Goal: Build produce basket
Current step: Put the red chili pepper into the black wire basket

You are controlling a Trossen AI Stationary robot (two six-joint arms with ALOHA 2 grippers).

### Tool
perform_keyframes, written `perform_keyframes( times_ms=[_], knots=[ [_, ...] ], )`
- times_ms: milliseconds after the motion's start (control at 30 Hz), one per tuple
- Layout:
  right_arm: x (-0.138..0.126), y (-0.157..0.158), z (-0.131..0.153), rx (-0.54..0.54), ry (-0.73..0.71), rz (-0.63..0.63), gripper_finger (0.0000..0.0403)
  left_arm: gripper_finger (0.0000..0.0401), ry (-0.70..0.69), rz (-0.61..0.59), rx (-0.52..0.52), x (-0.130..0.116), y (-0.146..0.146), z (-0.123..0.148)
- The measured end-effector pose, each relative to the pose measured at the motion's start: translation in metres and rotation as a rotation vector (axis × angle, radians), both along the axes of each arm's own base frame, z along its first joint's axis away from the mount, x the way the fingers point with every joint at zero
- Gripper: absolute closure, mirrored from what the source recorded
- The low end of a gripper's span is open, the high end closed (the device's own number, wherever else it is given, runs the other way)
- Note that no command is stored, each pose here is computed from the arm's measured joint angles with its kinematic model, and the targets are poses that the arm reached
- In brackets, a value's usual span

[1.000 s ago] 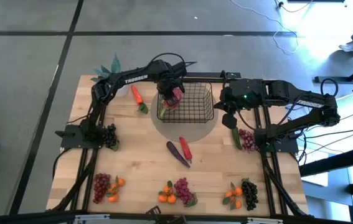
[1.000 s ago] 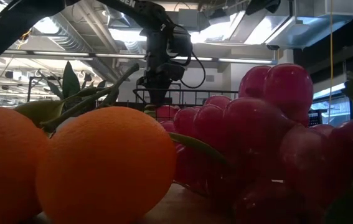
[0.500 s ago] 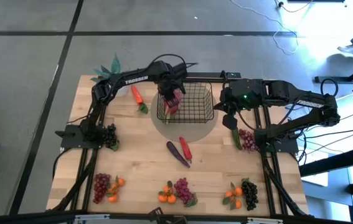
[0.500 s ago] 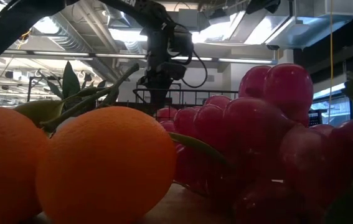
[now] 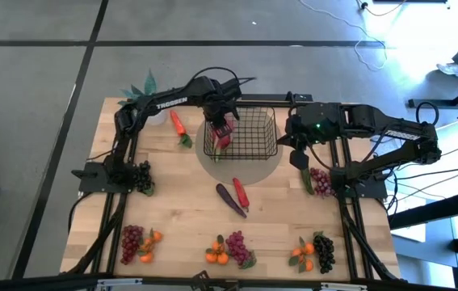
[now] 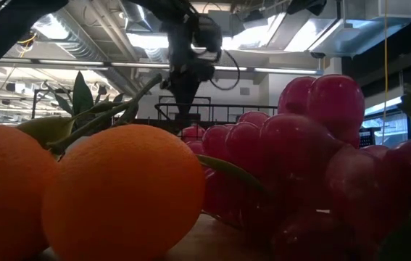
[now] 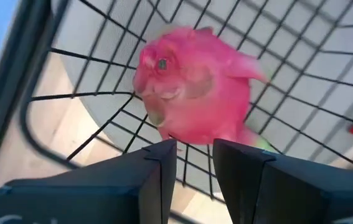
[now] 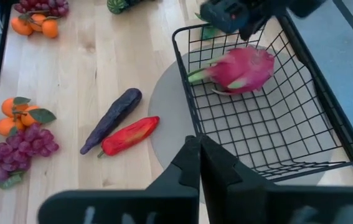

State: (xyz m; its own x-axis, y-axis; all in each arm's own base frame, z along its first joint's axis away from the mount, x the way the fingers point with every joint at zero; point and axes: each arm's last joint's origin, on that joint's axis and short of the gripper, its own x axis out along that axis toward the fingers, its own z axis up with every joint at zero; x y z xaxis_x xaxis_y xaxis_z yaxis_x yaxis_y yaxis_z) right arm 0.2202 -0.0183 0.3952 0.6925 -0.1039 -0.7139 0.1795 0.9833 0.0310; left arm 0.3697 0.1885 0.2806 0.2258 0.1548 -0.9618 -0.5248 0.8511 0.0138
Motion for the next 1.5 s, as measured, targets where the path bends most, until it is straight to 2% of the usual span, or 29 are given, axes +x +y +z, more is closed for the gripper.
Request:
perform_keyframes(
  times_ms=[133,467,767,967,1100,1300,1500],
  knots=[
    [0.0,0.0,0.0,0.009,0.0,0.006,0.0402,0.0309,-0.042,-0.009,0.027,-0.007,-0.009,0.021],
    [0.002,0.006,0.002,0.149,-0.035,0.142,0.0402,0.0309,-0.192,-0.051,0.079,-0.028,-0.05,0.078],
    [0.004,0.006,0.003,0.154,-0.061,0.14,0.0402,0.031,-0.296,-0.058,0.078,-0.045,-0.085,0.112],
    [0.003,0.006,0.002,0.148,-0.046,0.146,0.0403,0.0311,-0.329,-0.035,0.043,-0.063,-0.109,0.13],
    [-0.003,0.008,-0.002,0.212,0.027,0.09,0.0403,0.0311,-0.36,-0.021,0.016,-0.073,-0.125,0.14],
    [-0.015,0.025,-0.011,0.288,0.191,0.072,0.0403,0.0311,-0.369,-0.037,0.017,-0.089,-0.157,0.152],
    [-0.017,0.051,-0.012,0.328,0.221,0.099,0.0403,0.0311,-0.379,-0.043,0.02,-0.104,-0.196,0.16]
  ],
)
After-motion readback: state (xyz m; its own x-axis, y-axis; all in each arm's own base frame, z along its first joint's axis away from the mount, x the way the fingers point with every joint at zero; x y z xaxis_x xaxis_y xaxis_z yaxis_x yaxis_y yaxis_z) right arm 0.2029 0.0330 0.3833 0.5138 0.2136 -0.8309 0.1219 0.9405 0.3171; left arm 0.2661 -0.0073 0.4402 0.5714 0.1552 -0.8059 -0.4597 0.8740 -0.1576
